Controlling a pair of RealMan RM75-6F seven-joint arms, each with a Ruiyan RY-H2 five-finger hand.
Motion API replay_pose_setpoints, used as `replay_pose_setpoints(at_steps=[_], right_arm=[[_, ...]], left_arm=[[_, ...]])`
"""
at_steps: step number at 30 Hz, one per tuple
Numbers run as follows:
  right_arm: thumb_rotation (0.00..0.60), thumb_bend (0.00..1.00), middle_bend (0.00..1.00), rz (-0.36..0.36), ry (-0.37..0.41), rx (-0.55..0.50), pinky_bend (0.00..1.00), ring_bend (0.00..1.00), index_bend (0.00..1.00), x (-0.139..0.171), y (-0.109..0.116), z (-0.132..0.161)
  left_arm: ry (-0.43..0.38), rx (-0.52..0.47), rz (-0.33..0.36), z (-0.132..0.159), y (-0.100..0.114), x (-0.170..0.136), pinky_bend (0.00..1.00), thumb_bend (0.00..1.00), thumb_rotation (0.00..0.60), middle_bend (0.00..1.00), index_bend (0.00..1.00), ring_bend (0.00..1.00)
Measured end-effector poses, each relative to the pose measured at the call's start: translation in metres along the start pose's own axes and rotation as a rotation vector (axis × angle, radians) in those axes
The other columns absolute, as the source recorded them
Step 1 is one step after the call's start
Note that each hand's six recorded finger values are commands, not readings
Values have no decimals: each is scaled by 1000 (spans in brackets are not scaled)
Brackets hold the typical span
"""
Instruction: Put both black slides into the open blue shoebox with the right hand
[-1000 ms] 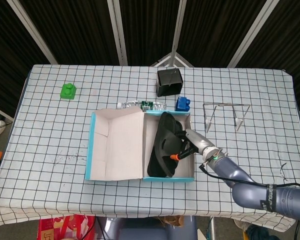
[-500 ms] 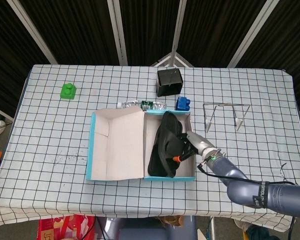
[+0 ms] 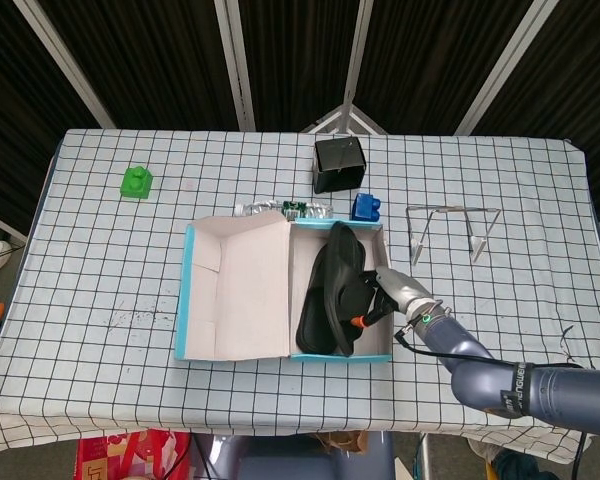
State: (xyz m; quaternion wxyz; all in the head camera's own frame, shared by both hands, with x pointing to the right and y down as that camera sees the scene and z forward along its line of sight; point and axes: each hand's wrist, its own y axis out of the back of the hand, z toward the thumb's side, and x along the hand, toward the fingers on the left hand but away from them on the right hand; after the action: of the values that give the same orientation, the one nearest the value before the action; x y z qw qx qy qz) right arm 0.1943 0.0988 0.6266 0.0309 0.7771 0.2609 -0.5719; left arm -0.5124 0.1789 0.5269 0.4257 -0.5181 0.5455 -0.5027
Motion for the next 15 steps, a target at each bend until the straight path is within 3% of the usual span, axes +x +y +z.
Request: replay_pose_setpoints(at_steps=[15], right_arm=[[600,585,485,15,-8,9,159,519,526,5,-4,-6]], left_arm=[[-2,1,2,1,0,0,71,210,600,0,70,0]])
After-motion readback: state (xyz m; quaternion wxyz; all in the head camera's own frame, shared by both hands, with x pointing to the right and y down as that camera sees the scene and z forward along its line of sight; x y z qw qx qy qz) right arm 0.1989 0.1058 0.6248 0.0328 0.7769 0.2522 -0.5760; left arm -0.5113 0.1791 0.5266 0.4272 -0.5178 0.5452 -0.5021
